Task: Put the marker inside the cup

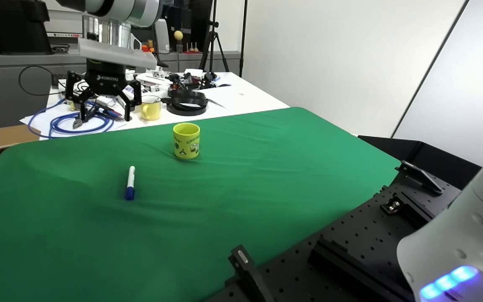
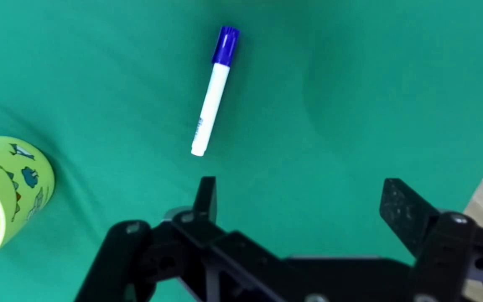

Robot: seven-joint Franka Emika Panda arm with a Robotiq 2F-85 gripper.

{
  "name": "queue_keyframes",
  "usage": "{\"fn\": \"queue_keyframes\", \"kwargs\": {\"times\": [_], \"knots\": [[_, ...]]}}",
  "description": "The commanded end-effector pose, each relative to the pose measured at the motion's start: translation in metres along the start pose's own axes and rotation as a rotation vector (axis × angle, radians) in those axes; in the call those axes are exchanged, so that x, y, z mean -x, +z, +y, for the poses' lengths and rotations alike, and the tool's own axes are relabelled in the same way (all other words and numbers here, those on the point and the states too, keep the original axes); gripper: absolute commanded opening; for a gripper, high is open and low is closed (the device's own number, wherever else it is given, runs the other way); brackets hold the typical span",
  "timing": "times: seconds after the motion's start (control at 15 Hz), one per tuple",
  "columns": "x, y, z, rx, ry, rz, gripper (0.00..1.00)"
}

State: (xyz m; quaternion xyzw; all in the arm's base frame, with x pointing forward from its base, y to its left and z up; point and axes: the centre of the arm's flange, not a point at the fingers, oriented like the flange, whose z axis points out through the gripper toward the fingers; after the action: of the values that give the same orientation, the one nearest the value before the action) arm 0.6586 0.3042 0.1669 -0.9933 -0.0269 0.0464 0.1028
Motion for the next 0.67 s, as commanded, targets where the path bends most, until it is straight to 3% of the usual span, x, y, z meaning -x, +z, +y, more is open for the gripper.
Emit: {"fn": "queue_keyframes", "kwargs": {"times": [0.0,0.13,0.2,0.6], "knots": [[-0.028,0.022,-0.001,0.139,0.076,0.045,1.00],[-0.028,0.040,0.007,0.173,0.064,-0.015,1.00],[-0.007,0.031,0.009,0.138,0.035,0.012,1.00],[-0.011,0.043,0.015,0.154,0.040,-0.014,1.00]]}}
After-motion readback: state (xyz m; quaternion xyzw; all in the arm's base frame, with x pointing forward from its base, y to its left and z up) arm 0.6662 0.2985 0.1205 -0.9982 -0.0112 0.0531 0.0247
